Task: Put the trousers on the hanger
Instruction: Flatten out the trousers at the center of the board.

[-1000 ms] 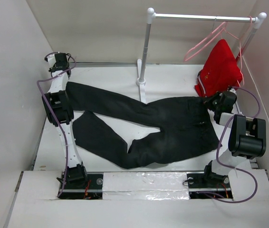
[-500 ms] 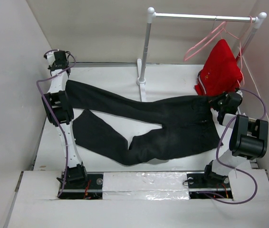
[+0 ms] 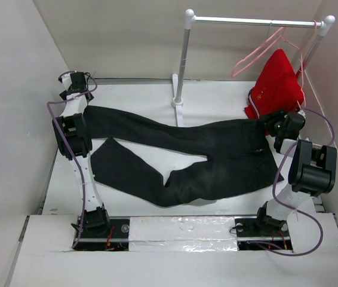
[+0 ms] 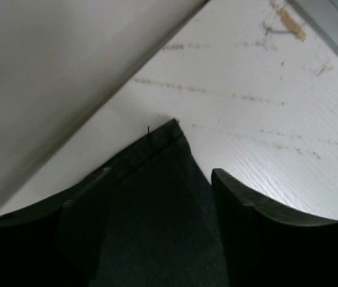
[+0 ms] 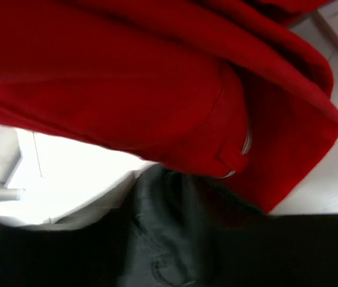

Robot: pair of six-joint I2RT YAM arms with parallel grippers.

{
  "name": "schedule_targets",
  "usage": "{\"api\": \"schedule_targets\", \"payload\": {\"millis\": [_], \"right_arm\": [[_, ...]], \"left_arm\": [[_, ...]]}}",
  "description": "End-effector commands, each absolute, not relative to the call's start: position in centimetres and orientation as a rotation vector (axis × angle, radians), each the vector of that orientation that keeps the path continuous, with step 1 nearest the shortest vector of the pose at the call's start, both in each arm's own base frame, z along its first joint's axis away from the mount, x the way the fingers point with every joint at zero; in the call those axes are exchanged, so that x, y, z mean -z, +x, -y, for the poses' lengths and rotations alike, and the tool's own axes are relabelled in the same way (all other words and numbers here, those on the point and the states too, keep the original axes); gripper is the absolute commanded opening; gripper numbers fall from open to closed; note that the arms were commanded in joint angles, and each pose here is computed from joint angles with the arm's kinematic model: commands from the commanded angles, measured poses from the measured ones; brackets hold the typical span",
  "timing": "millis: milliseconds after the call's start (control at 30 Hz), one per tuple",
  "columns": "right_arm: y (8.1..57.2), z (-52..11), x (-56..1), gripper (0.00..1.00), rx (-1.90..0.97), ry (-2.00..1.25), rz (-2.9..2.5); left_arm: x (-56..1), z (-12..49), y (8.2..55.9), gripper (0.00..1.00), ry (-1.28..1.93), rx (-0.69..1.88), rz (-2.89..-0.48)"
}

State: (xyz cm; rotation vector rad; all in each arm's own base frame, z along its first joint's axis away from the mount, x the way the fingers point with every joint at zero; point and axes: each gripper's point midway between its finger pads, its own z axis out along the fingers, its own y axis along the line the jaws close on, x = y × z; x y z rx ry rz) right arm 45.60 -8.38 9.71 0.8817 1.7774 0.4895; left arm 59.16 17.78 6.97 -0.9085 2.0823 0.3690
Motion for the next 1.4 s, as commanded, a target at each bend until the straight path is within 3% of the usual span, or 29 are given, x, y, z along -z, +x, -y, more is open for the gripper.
{"api": "schedule_targets", "payload": {"millis": [0,33,133,267,300,333,400,467,500,533,600,633,800,867,900,967,1100,1367], "right_arm": [[46.3,7.5,-13.2,0.58,-0.517,0.776,-1.707],[45.8,6.7,-13.9,0.68,-0.532,0.755,-1.702],[44.9,4.0,-15.6,0.80,-0.591,0.682,-1.704],[42.8,-1.1,-19.4,0.79,-0.644,0.530,-1.688],[41.8,-3.2,-20.7,0.78,-0.651,0.468,-1.689],[41.3,-4.3,-21.2,0.73,-0.657,0.441,-1.687],[39.6,-6.5,-22.5,0.62,-0.685,0.372,-1.663],[38.0,-10.1,-23.1,0.33,-0.744,0.282,-1.670],[37.3,-11.0,-23.0,0.18,-0.744,0.243,-1.685],[36.1,-12.8,-23.8,0.02,-0.769,0.178,-1.682],[35.0,-13.6,-23.6,0.00,-0.739,0.114,-1.709],[34.1,-13.8,-24.3,0.00,-0.736,0.090,-1.695],[31.3,-15.4,-23.9,0.00,-0.758,-0.024,-1.697],[30.8,-16.4,-23.4,0.02,-0.773,-0.078,-1.705],[30.6,-16.9,-23.0,0.04,-0.770,-0.126,-1.723],[30.5,-17.5,-22.9,0.06,-0.770,-0.168,-1.753],[30.3,-18.0,-22.9,0.08,-0.788,-0.195,-1.738],[29.8,-18.2,-23.0,0.11,-0.800,-0.204,-1.719]], "left_arm": [[-13.3,-16.8,58.6,0.66,-0.878,-0.329,-1.974],[-14.1,-16.7,58.3,0.70,-0.877,-0.322,-1.964],[-17.3,-15.6,57.0,0.70,-0.869,-0.282,-1.923],[-21.5,-12.7,54.4,0.69,-0.850,-0.204,-1.875],[-20.1,-11.5,53.1,0.62,-0.851,-0.190,-1.903],[-23.1,-10.5,51.7,0.59,-0.868,-0.127,-1.837],[-20.2,-8.5,48.7,0.46,-0.890,-0.076,-1.870],[-22.2,-5.3,45.7,0.34,-0.894,0.043,-1.792],[-19.1,-4.6,43.4,0.20,-0.906,0.040,-1.810],[-20.9,-3.3,41.7,0.13,-0.888,0.089,-1.754],[-18.2,-3.4,37.8,0.00,-0.952,0.101,-1.755],[-17.4,-3.4,36.6,0.00,-0.976,0.108,-1.757],[-11.8,-2.2,31.1,0.03,-1.006,0.146,-1.876],[-10.5,-2.2,29.6,0.15,-1.054,0.126,-1.914],[-8.9,-2.5,28.0,0.32,-1.120,0.090,-1.940],[-9.1,-3.1,26.8,0.48,-1.176,0.068,-1.899],[-9.7,-5.6,23.4,0.63,-1.305,-0.060,-1.822],[-7.6,-5.3,21.8,0.64,-1.401,-0.128,-1.880]]}}
